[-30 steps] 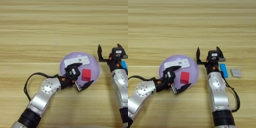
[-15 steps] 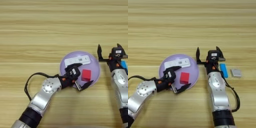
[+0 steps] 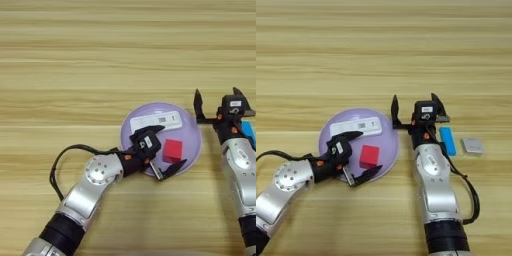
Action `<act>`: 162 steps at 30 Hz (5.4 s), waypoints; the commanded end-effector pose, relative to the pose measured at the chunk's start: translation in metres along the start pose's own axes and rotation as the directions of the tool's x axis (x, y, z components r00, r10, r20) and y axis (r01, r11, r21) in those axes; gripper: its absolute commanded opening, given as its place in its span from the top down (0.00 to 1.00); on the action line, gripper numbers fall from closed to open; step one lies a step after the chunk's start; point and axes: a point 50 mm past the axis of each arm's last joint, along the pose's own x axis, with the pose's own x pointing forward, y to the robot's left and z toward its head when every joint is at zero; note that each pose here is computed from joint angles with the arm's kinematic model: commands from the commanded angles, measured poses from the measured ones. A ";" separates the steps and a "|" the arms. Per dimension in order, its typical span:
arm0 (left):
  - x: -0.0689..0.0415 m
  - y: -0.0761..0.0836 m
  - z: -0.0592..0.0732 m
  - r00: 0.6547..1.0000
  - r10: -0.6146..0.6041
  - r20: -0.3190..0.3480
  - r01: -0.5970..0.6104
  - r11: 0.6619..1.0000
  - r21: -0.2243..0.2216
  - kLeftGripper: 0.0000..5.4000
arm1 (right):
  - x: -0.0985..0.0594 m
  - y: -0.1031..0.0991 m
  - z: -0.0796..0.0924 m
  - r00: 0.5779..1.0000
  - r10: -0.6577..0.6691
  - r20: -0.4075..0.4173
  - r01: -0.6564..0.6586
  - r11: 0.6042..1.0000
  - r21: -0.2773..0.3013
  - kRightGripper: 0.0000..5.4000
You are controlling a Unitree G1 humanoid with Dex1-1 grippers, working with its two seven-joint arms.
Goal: Move the objects on the table
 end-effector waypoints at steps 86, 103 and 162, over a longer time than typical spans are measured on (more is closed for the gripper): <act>-0.062 0.081 0.033 0.876 0.452 0.170 -0.435 0.891 -0.128 0.43 | 0.002 -0.002 -0.002 1.000 -0.016 -0.007 0.016 1.000 0.002 0.00; -0.103 0.084 -0.026 0.810 0.569 -0.143 -0.585 0.803 -0.114 0.43 | 0.005 0.000 -0.004 1.000 -0.011 -0.012 0.011 1.000 0.004 0.00; -0.094 0.094 0.006 0.693 0.710 0.124 -0.696 0.704 -0.143 0.00 | 0.001 -0.003 -0.002 1.000 0.010 -0.029 -0.010 1.000 -0.011 0.00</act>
